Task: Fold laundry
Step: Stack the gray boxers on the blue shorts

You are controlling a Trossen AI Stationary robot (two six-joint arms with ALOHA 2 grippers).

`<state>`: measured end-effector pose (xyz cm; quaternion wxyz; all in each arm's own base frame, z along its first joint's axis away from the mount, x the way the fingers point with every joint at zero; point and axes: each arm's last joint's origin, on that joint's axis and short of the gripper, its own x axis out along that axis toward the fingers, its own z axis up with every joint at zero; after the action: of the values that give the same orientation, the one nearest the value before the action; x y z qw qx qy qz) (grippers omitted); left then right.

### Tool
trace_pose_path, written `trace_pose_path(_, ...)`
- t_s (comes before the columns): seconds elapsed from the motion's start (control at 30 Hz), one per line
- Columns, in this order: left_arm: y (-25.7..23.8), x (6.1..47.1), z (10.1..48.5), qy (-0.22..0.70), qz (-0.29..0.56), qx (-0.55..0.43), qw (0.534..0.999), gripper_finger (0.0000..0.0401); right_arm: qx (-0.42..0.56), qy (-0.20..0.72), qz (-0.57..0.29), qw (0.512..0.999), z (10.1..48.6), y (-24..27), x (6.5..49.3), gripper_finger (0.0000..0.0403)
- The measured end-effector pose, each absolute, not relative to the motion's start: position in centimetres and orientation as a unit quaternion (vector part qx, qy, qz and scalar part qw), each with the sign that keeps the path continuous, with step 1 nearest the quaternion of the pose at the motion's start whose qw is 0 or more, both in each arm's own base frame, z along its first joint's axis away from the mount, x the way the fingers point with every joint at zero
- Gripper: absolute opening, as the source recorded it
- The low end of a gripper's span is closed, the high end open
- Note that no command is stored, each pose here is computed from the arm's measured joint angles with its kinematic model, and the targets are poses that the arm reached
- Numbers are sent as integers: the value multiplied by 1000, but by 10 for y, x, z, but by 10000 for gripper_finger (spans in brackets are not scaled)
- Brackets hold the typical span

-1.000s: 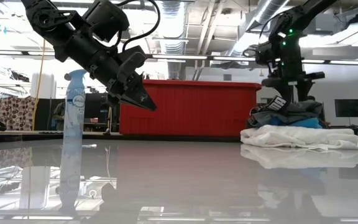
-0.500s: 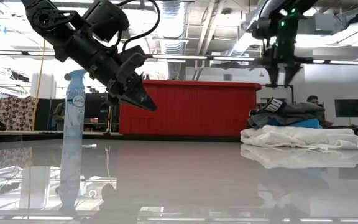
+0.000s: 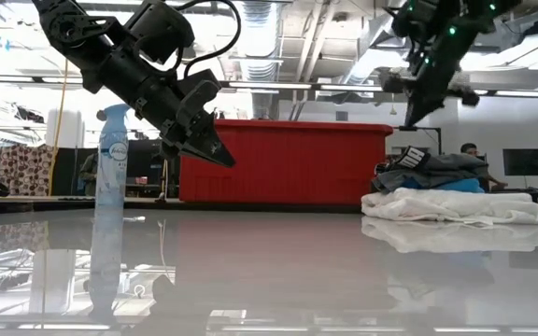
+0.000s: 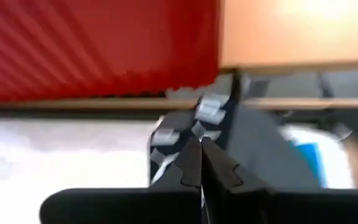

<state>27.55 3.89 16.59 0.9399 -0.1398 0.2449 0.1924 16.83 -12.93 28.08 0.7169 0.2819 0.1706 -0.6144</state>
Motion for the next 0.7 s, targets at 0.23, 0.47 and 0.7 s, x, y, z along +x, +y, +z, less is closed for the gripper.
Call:
trace_pose_path(0.23, 39, 275, 166, 245, 193, -140, 940, 0, 287, 166, -614, 716, 227, -118, 182, 12)
trace_pose_path(0.47, 39, 275, 166, 246, 193, -140, 940, 0, 283, 237, -617, 696, 185, -121, 194, 20)
trace_pose_path(0.7, 39, 275, 166, 246, 193, -140, 940, 0, 279, 286, -579, 711, 170, -127, 210, 34)
